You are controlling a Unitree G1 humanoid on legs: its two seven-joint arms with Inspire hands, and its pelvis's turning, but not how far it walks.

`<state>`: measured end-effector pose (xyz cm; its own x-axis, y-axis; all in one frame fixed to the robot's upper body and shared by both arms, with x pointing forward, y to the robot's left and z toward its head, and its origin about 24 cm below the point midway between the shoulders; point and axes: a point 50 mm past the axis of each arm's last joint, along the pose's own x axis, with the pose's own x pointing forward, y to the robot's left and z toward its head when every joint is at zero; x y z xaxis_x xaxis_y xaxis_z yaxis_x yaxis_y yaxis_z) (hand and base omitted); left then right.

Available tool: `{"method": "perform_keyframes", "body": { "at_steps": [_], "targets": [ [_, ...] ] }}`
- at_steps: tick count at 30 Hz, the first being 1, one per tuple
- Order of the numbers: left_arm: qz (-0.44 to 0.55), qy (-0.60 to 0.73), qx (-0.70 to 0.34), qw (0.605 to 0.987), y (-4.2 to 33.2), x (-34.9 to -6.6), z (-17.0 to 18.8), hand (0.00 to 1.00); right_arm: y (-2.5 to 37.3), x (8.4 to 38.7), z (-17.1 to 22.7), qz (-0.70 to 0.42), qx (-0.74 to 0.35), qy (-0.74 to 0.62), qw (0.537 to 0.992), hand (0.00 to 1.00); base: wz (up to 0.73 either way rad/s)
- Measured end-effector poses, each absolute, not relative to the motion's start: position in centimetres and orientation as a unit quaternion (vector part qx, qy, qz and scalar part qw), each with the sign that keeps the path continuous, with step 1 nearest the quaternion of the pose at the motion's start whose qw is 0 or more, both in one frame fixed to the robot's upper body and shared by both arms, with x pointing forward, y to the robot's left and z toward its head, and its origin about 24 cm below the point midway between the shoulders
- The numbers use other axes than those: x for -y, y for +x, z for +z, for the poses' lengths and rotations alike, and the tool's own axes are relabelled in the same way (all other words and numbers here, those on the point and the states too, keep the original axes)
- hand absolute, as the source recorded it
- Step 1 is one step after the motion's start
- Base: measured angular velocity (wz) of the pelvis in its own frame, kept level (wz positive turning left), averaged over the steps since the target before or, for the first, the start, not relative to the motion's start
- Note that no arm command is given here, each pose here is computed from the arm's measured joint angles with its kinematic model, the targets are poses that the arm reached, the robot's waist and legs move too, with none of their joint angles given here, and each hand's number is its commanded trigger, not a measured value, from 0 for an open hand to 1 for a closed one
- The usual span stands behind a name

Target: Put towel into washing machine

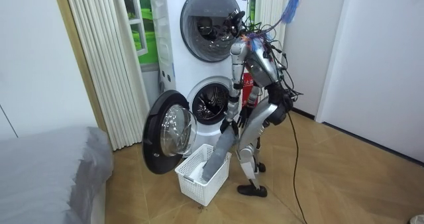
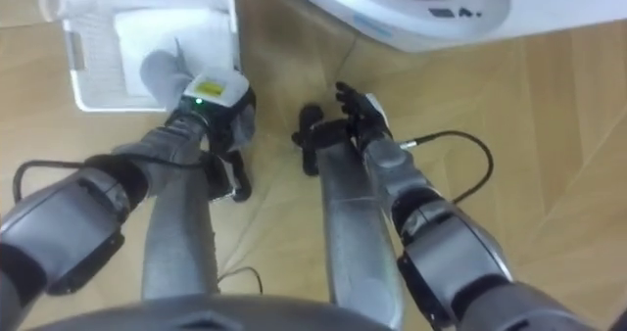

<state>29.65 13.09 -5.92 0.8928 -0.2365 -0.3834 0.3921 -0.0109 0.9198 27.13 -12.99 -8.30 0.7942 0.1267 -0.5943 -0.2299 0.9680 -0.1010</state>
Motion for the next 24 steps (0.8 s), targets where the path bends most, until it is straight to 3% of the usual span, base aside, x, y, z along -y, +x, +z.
{"method": "perform_keyframes", "body": {
  "at_steps": [10,14,18,24],
  "targets": [
    [-0.081,0.602,0.033,0.794,31.2,-13.3,-2.8,1.0,28.4,12.5,-6.3,0.123,-0.24,-0.126,0.955,0.0,0.16],
    [-0.034,0.505,0.043,0.861,30.7,-12.5,-1.9,1.0,27.9,13.2,-6.2,0.126,-0.227,-0.139,0.956,0.0,0.19],
    [-0.016,0.353,-0.06,0.934,29.8,-13.0,-3.2,1.0,27.0,13.3,-6.8,0.137,-0.235,-0.143,0.952,0.0,0.05],
    [-0.062,0.108,-0.198,0.972,28.1,-12.8,-5.5,1.0,26.5,13.1,-7.2,0.163,-0.238,-0.159,0.944,0.0,0.11]
  ]
}}
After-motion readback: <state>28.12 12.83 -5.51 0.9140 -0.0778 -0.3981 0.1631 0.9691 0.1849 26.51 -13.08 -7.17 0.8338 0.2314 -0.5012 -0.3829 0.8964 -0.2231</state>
